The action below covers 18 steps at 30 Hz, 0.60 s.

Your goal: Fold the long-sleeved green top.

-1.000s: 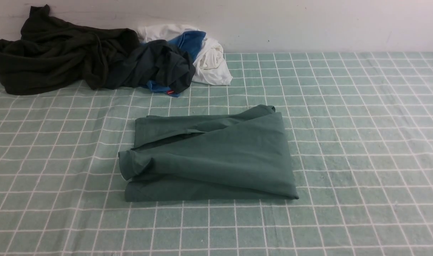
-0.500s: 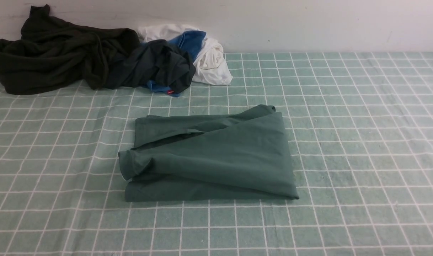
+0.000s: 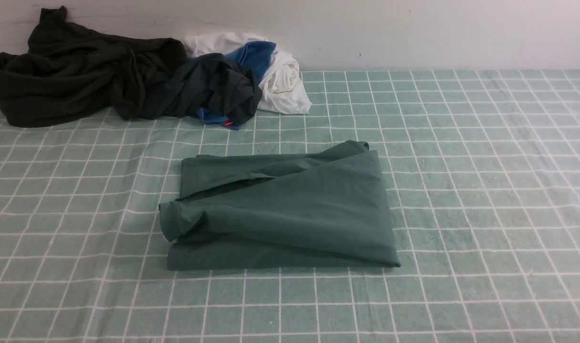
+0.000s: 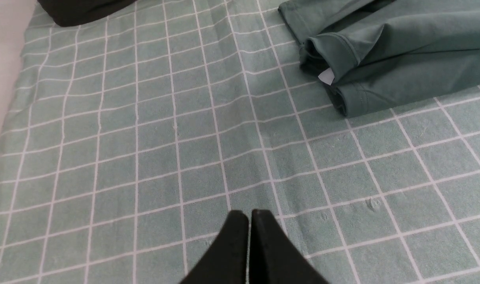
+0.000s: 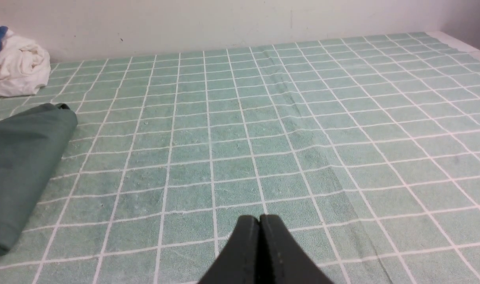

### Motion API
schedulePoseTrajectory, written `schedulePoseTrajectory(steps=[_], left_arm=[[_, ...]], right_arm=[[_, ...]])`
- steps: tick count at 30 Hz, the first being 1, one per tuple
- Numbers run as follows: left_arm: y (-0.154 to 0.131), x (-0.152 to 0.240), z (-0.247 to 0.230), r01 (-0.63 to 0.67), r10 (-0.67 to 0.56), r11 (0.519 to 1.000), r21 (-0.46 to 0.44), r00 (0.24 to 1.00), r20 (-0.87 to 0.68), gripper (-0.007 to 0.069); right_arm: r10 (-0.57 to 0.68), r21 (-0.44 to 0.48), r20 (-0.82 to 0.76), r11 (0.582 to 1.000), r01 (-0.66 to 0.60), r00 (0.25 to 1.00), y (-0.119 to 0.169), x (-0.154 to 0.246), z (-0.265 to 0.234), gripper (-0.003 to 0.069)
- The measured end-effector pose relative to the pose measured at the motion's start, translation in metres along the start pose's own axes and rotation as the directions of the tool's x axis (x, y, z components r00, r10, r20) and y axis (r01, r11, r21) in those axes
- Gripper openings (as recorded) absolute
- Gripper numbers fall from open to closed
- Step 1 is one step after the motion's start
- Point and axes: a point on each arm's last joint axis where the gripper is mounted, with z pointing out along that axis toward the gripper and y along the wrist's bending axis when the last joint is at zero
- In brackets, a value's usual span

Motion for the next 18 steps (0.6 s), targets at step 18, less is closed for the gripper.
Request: schedulePoseTrajectory(steps=[18], left_arm=[[-0.0014,0.0018,0.0042,0.0,0.0,1.0,0.005,1.0,0.012,-0.0003]], right_arm=[[0.0,0.0,0.0,1.0,0.0,1.0,0.0,0.0,0.0,-0.0014]])
